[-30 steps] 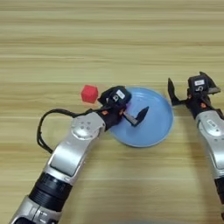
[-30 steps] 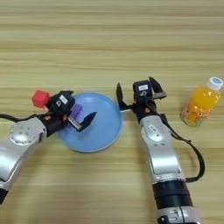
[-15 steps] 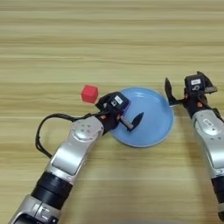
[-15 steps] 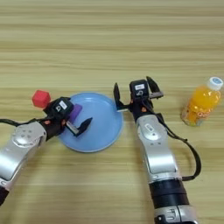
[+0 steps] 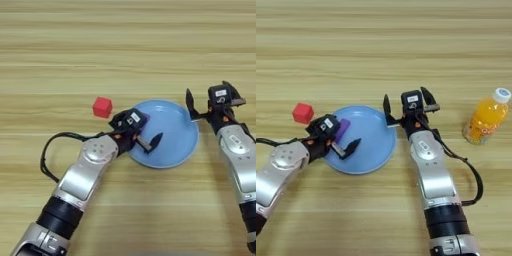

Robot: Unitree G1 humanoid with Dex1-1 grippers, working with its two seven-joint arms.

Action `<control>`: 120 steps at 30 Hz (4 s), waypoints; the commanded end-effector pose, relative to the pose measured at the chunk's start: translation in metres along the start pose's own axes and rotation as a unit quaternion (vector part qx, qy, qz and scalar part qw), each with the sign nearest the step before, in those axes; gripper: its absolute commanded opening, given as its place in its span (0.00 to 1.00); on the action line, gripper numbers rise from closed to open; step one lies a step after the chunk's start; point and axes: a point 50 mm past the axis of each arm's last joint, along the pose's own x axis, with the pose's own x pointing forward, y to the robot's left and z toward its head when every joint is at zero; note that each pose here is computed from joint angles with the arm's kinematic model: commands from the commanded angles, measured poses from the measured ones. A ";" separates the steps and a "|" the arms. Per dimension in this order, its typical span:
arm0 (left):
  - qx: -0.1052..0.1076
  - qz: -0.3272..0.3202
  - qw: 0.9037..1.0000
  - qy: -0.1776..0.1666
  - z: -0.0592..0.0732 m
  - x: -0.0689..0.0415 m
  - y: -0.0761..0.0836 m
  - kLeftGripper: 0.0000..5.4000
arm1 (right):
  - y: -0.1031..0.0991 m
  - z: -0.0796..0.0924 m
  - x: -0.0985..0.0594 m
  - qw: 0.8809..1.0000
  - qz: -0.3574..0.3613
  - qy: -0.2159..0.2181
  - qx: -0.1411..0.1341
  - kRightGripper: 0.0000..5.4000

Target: Move the objects on the table

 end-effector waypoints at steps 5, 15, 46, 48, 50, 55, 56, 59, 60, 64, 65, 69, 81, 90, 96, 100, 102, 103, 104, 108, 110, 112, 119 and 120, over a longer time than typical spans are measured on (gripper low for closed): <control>0.021 -0.007 1.000 0.006 -0.001 0.002 0.001 1.00 | 0.002 0.009 0.003 1.000 -0.003 -0.009 0.000 1.00; 0.023 -0.008 1.000 0.000 0.000 0.000 0.000 1.00 | 0.003 0.009 0.003 1.000 -0.003 -0.010 -0.001 1.00; 0.021 -0.003 0.998 0.059 -0.025 0.006 0.005 1.00 | 0.008 0.016 0.003 1.000 -0.001 -0.016 0.001 1.00; 0.001 -0.008 0.997 0.072 -0.027 0.005 0.004 1.00 | 0.008 0.016 0.003 1.000 -0.001 -0.016 0.001 1.00; -0.012 -0.014 0.996 0.088 -0.029 0.005 0.004 1.00 | 0.008 0.016 0.003 1.000 -0.002 -0.016 0.001 1.00; 0.006 -0.034 0.993 0.115 -0.027 0.002 0.007 1.00 | 0.009 0.016 0.004 1.000 -0.001 -0.016 0.003 1.00; 0.010 -0.039 0.992 0.120 -0.025 0.002 0.008 1.00 | 0.009 0.016 0.004 1.000 0.000 -0.016 0.003 1.00; 0.023 -0.046 0.990 0.132 -0.019 0.002 0.012 1.00 | 0.012 0.017 0.004 1.000 0.001 -0.015 0.005 1.00; 0.023 -0.049 0.989 0.137 -0.017 0.002 0.013 1.00 | 0.013 0.017 0.005 1.000 0.001 -0.016 0.005 1.00; 0.022 -0.049 0.987 0.154 -0.012 0.003 0.021 1.00 | 0.014 0.020 0.005 1.000 -0.002 -0.019 0.008 1.00; 0.024 -0.047 0.986 0.156 -0.011 0.003 0.022 1.00 | 0.015 0.020 0.005 1.000 -0.003 -0.020 0.008 1.00; 0.024 -0.046 0.984 0.168 -0.010 0.002 0.026 1.00 | 0.016 0.022 0.006 1.000 -0.005 -0.023 0.010 1.00; 0.046 -0.054 0.979 0.191 -0.010 0.004 0.026 1.00 | 0.019 0.024 0.007 1.000 -0.007 -0.026 0.012 1.00; 0.061 -0.065 0.975 0.203 -0.015 0.006 0.022 1.00 | 0.020 0.026 0.007 0.999 -0.008 -0.028 0.014 1.00; 0.069 -0.066 0.972 0.215 -0.019 0.007 0.024 0.90 | 0.020 0.027 0.007 0.999 -0.008 -0.029 0.014 1.00; 0.071 -0.068 0.972 0.211 -0.017 0.008 0.024 0.84 | 0.020 0.027 0.007 0.999 -0.008 -0.029 0.015 1.00; 0.072 -0.068 0.973 0.210 -0.016 0.008 0.024 0.80 | 0.020 0.027 0.008 0.999 -0.008 -0.030 0.015 1.00; 0.072 -0.069 0.973 0.210 -0.016 0.008 0.024 0.79 | 0.020 0.028 0.008 0.999 -0.008 -0.030 0.015 1.00; 0.072 -0.069 0.973 0.210 -0.016 0.008 0.024 0.77 | 0.020 0.028 0.008 0.999 -0.008 -0.030 0.015 1.00; 0.072 -0.070 0.972 0.212 -0.018 0.007 0.023 0.70 | 0.021 0.028 0.008 0.999 -0.009 -0.031 0.015 1.00; 0.072 -0.070 0.972 0.212 -0.018 0.007 0.024 0.68 | 0.020 0.028 0.008 0.999 -0.009 -0.031 0.015 1.00; 0.073 -0.069 0.972 0.212 -0.018 0.007 0.024 0.65 | 0.020 0.029 0.009 0.999 -0.009 -0.031 0.015 1.00; 0.074 -0.067 0.972 0.210 -0.018 0.007 0.025 0.55 | 0.020 0.029 0.009 0.999 -0.009 -0.032 0.014 1.00; 0.074 -0.067 0.973 0.210 -0.018 0.007 0.025 0.53 | 0.020 0.029 0.009 0.999 -0.009 -0.032 0.014 1.00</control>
